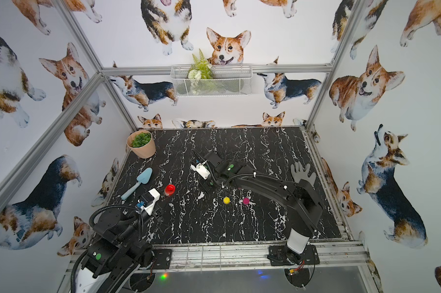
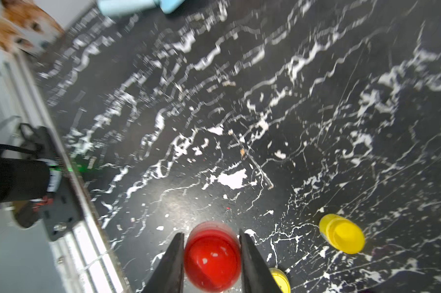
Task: Close the paint jar lid
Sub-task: Pick up the lid from the center of the board, then close the lid on the paint jar.
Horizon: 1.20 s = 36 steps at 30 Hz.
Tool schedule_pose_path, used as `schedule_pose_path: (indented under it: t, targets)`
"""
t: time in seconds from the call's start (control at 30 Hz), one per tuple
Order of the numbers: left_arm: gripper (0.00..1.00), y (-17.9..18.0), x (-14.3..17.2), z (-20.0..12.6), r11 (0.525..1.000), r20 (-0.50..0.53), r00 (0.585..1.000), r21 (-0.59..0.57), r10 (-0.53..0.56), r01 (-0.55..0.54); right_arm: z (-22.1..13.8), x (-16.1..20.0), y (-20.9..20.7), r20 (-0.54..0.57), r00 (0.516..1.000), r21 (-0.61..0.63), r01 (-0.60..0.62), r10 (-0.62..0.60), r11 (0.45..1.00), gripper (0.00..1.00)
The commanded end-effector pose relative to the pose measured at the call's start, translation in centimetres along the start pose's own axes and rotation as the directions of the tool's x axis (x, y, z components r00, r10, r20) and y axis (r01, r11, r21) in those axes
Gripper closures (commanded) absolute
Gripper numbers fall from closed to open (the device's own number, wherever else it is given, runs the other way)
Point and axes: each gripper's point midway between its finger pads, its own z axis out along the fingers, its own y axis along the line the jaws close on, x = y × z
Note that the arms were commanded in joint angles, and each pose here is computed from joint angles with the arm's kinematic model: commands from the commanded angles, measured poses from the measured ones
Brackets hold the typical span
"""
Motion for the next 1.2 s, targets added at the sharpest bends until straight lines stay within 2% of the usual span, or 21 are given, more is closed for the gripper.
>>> schedule_pose_path:
  t: [0.0, 0.17, 0.43, 0.67, 1.17]
  targets:
    - [0.64, -0.6, -1.2, 0.1, 0.999, 0.059, 0.998, 0.044, -0.004, 0.001, -3.1, -1.4, 2.4, 0.027, 0.998, -0.107, 0.061, -0.059, 0.992, 0.66]
    - [0.64, -0.7, -0.7, 0.4, 0.998, 0.034, 0.999, 0.052, -0.020, 0.018, -7.1, -4.6, 5.0, 0.159, 0.983, -0.192, 0.123, -0.093, 0.974, 0.65]
    - [0.64, 0.3, 0.5, 1.0, 1.000, -0.027, 0.999, -0.004, -0.027, 0.027, -10.2, -6.2, 10.0, 0.288, 0.931, -0.259, 0.303, -0.227, 0.917, 0.65]
    - [0.64, 0.2, 0.5, 0.9, 1.000, -0.025, 0.999, 0.006, -0.028, 0.028, -10.2, -7.4, 11.2, 0.313, 0.918, -0.291, 0.335, -0.242, 0.896, 0.65]
    - [0.64, -0.3, 0.3, 1.0, 0.999, -0.011, 1.000, 0.031, -0.025, 0.026, -8.5, -8.4, 12.3, 0.291, 0.926, -0.343, 0.337, -0.242, 0.877, 0.65]
